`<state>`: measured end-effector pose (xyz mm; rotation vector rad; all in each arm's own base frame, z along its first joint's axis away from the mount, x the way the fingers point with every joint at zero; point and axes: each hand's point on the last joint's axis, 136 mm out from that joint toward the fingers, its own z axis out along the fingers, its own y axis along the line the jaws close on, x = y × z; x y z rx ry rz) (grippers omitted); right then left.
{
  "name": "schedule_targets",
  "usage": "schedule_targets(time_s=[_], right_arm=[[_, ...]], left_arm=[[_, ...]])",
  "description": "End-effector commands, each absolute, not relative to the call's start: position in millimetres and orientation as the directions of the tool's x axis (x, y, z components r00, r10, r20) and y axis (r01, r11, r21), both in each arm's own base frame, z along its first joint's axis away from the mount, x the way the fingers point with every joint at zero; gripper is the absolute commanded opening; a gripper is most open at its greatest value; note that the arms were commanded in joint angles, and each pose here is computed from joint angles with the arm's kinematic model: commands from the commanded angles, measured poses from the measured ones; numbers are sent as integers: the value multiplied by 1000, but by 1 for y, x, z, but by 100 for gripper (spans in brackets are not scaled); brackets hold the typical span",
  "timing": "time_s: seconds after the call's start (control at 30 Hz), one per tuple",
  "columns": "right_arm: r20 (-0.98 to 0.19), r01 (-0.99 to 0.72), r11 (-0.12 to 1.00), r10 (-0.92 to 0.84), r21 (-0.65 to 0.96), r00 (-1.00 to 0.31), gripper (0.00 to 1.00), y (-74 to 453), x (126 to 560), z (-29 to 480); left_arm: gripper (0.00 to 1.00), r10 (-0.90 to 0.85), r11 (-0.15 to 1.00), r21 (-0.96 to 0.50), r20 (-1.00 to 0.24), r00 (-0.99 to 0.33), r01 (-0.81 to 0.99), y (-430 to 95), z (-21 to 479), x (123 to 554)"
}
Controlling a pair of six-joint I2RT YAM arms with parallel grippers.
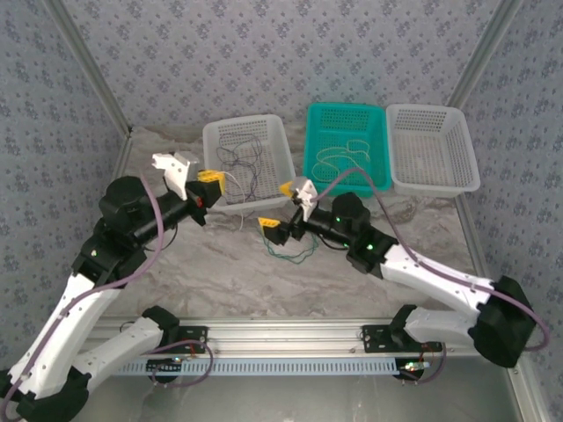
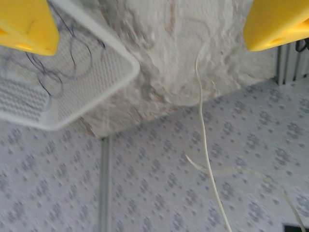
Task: Untangle the cables
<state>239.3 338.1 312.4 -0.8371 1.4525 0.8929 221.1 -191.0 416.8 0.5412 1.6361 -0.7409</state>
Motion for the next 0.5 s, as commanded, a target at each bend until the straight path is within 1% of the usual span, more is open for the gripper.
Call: schedule_targets(time_s=[0.0, 0.1, 0.17, 0.23, 0.33, 0.37, 0.4, 0.43, 0.47], right_arm=[[-995, -940, 340, 93, 8, 26, 98, 365, 232, 350], [-995, -966, 257, 96, 20, 5, 94, 393, 223, 349], [-996, -973, 231, 86, 17, 3, 92, 406, 218, 343], [-997, -973, 229, 71, 30, -14, 77, 415, 219, 334], [-998, -967, 251, 63, 40, -25, 46, 421, 225, 322], [-998, -963, 264, 52, 42, -30, 29, 422, 229, 317], [-999, -962, 271, 39, 43, -34, 7, 422, 231, 313], [-999, -958, 282, 25, 48, -42, 0, 421, 234, 310], [-999, -955, 293, 15, 50, -47, 0, 420, 235, 309]], left_arm=[[0, -110, 620, -161, -987, -118, 768, -197, 454, 204], [0, -108, 647, -161, -987, -119, 745, -192, 453, 206], [0, -108, 662, -160, -987, -119, 732, -188, 453, 206], [0, -112, 666, -161, -987, -117, 728, -186, 452, 205], [0, -120, 664, -163, -987, -111, 729, -184, 453, 203], [0, -122, 664, -162, -987, -108, 730, -184, 453, 202], [0, -122, 668, -161, -987, -107, 726, -183, 452, 202], [0, -118, 675, -158, -987, -105, 720, -181, 451, 203], [0, -114, 683, -154, -988, -105, 714, -180, 450, 203]])
